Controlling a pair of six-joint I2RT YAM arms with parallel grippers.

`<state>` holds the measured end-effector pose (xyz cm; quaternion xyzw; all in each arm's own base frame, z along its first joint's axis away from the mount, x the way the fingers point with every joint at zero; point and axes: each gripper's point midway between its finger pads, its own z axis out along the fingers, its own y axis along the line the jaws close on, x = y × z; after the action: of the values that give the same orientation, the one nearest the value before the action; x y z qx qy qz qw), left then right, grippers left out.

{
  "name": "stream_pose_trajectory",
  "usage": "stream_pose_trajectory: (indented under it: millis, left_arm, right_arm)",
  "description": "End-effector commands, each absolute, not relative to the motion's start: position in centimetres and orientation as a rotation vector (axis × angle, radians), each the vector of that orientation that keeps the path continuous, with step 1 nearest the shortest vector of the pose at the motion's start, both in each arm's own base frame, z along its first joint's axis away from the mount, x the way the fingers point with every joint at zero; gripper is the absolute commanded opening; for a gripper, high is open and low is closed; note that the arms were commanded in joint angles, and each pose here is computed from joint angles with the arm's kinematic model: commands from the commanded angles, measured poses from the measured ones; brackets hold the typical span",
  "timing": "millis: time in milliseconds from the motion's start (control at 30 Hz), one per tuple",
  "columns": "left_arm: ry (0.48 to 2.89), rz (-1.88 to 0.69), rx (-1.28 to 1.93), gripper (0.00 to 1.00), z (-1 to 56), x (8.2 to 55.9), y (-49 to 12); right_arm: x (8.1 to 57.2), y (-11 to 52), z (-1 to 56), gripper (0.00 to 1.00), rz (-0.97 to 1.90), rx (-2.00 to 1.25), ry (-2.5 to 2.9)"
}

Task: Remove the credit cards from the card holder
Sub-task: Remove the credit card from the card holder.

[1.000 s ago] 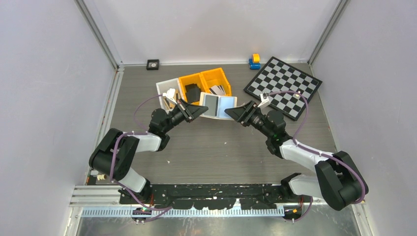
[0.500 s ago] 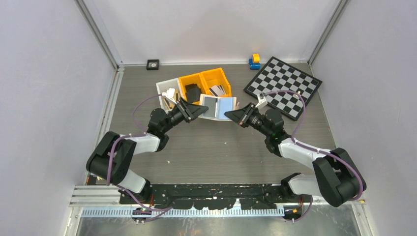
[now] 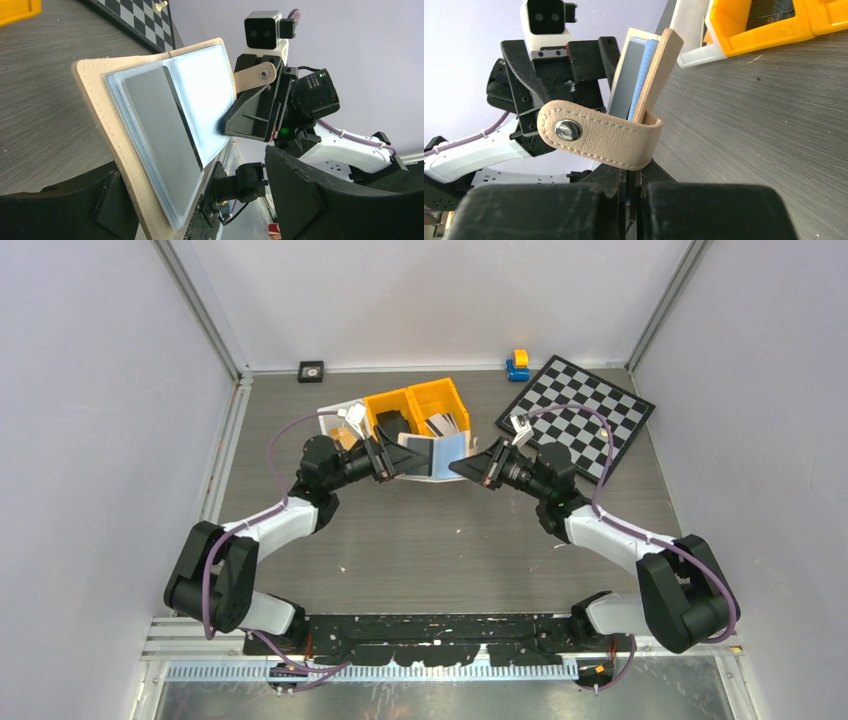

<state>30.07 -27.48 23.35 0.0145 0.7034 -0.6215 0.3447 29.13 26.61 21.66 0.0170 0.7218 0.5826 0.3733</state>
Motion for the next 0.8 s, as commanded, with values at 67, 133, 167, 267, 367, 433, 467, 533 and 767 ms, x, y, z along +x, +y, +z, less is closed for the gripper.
stream_pose_trajectory:
  millis: [67, 133, 167, 267, 367, 433, 467, 533, 767]
  left_arm:
    - [1.78, -1.683, 0.088, 0.85, 24.44, 29.81, -26.92]
    - [1.772, -1.682, 0.085, 0.85, 24.56, 29.89, -26.71]
    - [1.766, -1.68, 0.084, 0.85, 24.63, 29.93, -26.63]
    - [1.759, -1.686, 0.094, 0.81, 24.88, 29.75, -26.63]
    - [1.757, -1.682, 0.089, 0.71, 24.83, 29.83, -26.51]
    - [1.753, -1.69, 0.088, 0.62, 24.87, 29.86, -26.55]
    - [1.752, -1.696, 0.086, 0.59, 24.79, 29.83, -26.57]
    - [1.742, -1.705, 0.084, 0.54, 24.75, 29.86, -26.55]
    - [1.755, -1.734, 0.061, 0.45, 24.35, 30.07, -26.6]
  right_arm:
    - [28.16, 27.51, 24.45, 0.01, 1.536, -0.132, 1.797]
    - [28.14, 27.41, 24.35, 0.01, 1.516, -0.142, 1.807]
    - [28.05, 27.38, 24.43, 0.0, 1.509, -0.151, 1.807]
    - [28.02, 27.34, 24.31, 0.0, 1.495, -0.161, 1.822]
    - [28.1, 27.36, 23.87, 0.01, 1.479, -0.164, 1.856]
    - [28.11, 27.36, 23.91, 0.01, 1.482, -0.165, 1.855]
    - [28.09, 27.4, 23.95, 0.01, 1.484, -0.166, 1.855]
    - [28.07, 27.39, 23.91, 0.0, 1.483, -0.166, 1.855]
    - [27.96, 27.35, 24.18, 0.01, 1.485, -0.168, 1.847]
